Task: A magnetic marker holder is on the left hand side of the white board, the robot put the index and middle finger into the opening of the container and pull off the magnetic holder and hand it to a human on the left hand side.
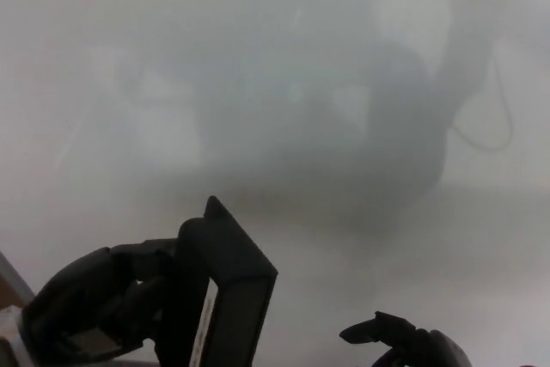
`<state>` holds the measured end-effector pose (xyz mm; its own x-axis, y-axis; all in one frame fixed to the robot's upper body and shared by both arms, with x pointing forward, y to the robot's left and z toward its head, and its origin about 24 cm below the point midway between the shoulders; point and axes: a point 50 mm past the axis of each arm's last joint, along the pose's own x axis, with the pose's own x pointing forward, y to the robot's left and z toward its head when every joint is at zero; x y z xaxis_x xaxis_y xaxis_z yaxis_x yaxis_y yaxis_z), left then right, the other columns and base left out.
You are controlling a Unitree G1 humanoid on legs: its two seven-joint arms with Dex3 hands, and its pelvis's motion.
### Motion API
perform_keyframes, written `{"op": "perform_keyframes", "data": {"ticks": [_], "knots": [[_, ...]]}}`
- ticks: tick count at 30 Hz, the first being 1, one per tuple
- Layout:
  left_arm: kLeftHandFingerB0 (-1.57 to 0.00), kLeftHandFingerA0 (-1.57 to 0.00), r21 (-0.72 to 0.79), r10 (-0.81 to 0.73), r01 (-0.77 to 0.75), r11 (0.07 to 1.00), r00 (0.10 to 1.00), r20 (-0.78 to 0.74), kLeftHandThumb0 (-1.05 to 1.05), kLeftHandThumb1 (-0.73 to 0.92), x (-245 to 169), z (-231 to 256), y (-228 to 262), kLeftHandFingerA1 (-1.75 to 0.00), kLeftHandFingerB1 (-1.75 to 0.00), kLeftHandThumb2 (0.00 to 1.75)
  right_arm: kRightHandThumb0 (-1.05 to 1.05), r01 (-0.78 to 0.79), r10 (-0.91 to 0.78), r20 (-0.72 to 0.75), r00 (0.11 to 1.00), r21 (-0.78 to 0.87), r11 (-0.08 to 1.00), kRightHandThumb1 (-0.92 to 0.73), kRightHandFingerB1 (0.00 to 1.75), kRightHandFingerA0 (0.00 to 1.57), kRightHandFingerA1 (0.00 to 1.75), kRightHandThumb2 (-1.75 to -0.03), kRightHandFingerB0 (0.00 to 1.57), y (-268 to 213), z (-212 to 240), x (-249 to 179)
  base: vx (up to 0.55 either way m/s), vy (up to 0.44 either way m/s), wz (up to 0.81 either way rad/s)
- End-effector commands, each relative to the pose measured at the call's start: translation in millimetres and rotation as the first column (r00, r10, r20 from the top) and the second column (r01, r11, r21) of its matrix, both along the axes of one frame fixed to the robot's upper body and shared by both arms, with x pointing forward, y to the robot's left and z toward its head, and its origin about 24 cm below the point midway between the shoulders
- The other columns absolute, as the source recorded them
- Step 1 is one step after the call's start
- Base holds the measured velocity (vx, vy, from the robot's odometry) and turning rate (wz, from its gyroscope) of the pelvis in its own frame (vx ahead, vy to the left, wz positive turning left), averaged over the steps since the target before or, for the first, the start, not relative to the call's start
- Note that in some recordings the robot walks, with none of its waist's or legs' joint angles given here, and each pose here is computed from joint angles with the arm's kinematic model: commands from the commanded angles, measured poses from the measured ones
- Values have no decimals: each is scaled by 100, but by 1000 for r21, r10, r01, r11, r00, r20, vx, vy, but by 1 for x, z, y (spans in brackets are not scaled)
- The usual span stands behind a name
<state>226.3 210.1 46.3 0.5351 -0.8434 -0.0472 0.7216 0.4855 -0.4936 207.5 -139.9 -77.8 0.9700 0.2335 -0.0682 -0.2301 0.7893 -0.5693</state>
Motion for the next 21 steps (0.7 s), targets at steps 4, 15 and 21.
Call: {"op": "perform_keyframes", "data": {"ticks": [4, 15, 21], "knots": [[-72, -98, -831, 592, -288, 476, 803, 61, -44, 77, -88, 80, 139, -84, -49, 63, -44, 51, -64, -97, 993, -133, 990, -61, 59, 96, 80, -58, 71, -15, -23, -30, 0, 0, 0], [-69, -96, -871, 516, -200, 448, 854, 70, -48, 83, -78, 81, 113, -76, -48, 65, -43, 41, -58, -100, 993, -163, 986, -60, 59, 96, 80, -58, 73, -15, -26, -34, 0, 0, 0], [-57, -67, -873, 494, -145, 465, 861, 120, -52, 51, -73, 84, 100, -56, -52, 80, -43, 38, -57, -107, 993, -175, 984, -60, 58, 95, 85, -58, 74, -15, -28, -35, 0, 0, 0]]}}
